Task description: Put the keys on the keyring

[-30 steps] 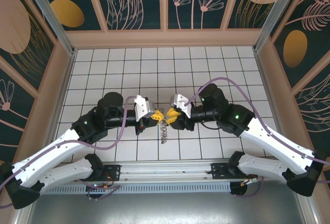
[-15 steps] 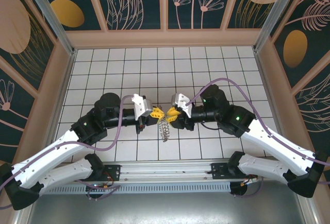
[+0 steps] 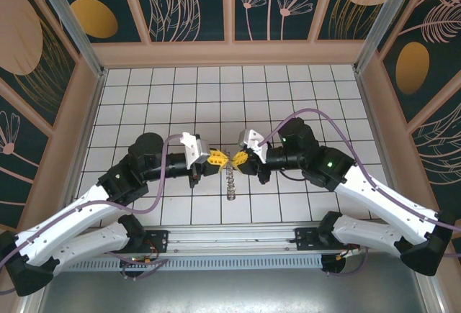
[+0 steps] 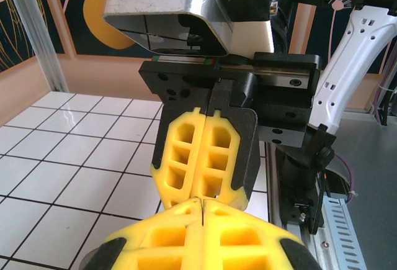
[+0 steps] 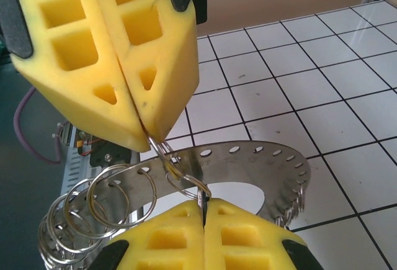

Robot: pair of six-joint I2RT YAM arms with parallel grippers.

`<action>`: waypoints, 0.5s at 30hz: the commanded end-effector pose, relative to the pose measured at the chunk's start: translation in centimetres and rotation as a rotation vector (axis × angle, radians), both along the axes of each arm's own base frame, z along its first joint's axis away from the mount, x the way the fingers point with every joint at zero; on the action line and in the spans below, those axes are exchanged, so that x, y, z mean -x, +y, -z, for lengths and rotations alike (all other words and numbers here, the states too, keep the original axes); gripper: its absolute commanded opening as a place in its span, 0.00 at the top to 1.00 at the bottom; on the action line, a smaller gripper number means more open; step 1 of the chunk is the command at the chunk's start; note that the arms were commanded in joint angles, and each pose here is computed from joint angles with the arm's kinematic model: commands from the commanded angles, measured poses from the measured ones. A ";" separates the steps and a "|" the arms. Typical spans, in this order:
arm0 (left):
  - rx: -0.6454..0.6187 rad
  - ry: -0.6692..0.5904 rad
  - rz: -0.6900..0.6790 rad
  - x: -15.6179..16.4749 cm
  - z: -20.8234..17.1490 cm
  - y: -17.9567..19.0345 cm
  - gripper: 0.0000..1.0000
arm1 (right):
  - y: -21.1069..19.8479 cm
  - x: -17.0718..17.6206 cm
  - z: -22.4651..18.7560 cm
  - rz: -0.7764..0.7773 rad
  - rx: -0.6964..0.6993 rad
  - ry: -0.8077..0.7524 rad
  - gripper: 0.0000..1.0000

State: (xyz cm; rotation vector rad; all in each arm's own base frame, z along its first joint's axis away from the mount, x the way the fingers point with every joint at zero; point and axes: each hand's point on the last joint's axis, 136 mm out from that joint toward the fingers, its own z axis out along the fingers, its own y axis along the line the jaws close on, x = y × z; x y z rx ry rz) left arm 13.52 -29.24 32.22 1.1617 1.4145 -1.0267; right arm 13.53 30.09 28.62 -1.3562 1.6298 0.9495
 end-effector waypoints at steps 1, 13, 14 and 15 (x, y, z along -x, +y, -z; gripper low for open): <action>0.107 -0.053 0.038 1.0 -3.1 0.1 1.00 | -0.1 -1.3 1.1 0.056 0.034 0.009 1.00; 0.105 -0.055 0.028 0.9 -2.7 0.2 1.00 | -0.2 -1.5 0.7 0.074 0.023 0.002 0.75; 0.104 -0.055 0.026 0.8 -2.7 0.2 1.00 | -0.4 -1.4 0.3 0.077 0.007 -0.004 0.71; 0.105 -0.058 0.027 0.8 -2.7 0.2 1.00 | -0.7 -1.2 -0.1 0.084 -0.012 -0.013 0.68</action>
